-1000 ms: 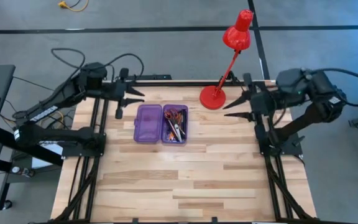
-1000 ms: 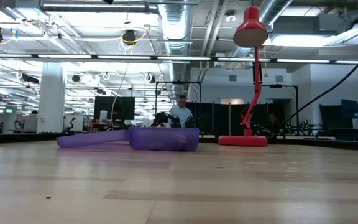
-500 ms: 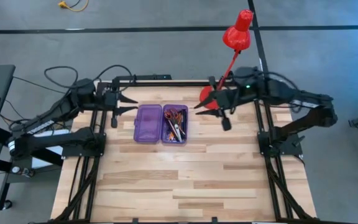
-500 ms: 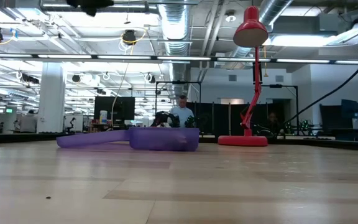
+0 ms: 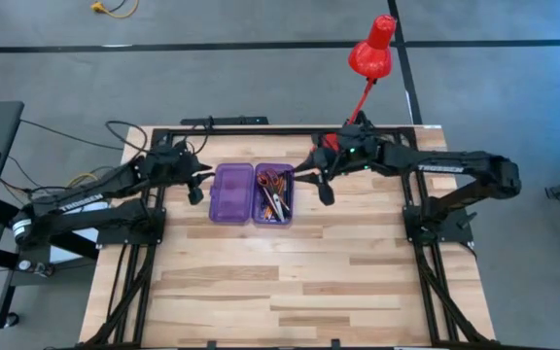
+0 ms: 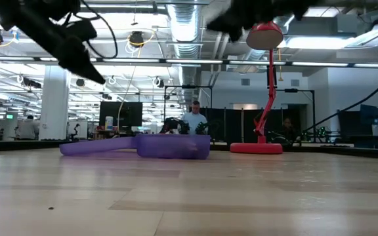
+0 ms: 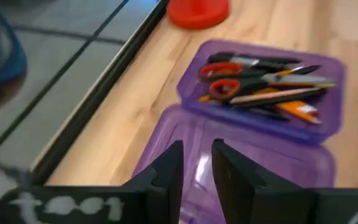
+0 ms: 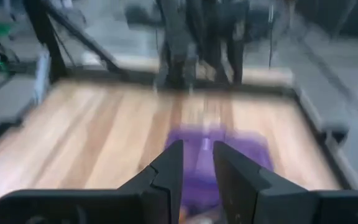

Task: Pick & place school supplies into a supply box
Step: Close the violet supply box

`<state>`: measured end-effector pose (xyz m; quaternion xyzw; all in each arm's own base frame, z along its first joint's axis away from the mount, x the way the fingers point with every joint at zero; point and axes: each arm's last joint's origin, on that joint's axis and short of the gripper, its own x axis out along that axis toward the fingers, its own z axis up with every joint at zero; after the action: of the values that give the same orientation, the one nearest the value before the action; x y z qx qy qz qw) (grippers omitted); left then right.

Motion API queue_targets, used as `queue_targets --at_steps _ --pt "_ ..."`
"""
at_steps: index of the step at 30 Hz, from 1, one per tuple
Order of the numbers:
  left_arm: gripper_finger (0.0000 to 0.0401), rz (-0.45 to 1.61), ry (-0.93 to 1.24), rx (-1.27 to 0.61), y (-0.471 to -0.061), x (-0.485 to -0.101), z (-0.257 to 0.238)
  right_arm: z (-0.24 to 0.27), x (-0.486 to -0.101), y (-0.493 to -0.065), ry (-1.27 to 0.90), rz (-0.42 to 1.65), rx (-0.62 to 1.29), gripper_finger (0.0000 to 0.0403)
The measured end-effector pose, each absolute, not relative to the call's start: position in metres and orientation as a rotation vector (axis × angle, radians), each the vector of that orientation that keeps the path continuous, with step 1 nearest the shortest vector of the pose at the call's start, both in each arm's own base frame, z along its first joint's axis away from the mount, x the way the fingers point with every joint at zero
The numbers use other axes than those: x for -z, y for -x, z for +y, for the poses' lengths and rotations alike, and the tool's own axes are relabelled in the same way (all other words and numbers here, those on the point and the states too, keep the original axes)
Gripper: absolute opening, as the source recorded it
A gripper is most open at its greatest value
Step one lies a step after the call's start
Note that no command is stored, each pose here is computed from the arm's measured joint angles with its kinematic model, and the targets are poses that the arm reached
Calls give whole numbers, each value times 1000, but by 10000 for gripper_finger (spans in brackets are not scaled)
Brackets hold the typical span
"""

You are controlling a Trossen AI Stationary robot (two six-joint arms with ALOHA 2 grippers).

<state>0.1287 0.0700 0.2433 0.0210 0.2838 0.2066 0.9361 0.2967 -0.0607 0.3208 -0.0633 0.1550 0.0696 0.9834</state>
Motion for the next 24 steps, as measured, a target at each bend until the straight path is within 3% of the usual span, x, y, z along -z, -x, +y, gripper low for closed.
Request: queue_targets --at_steps 5,13,20,24 --pt "73 623 7 -477 -127 -224 71 -76 -278 -305 63 367 -99 82" --pt "73 612 -64 -154 -130 -217 62 -80 -238 -324 77 487 -141 82" --pt "73 678 -58 -472 -126 -216 70 -91 -215 -322 76 628 -120 82" --pt "73 632 -75 -527 -128 -220 73 -99 -213 -319 43 648 -92 82"
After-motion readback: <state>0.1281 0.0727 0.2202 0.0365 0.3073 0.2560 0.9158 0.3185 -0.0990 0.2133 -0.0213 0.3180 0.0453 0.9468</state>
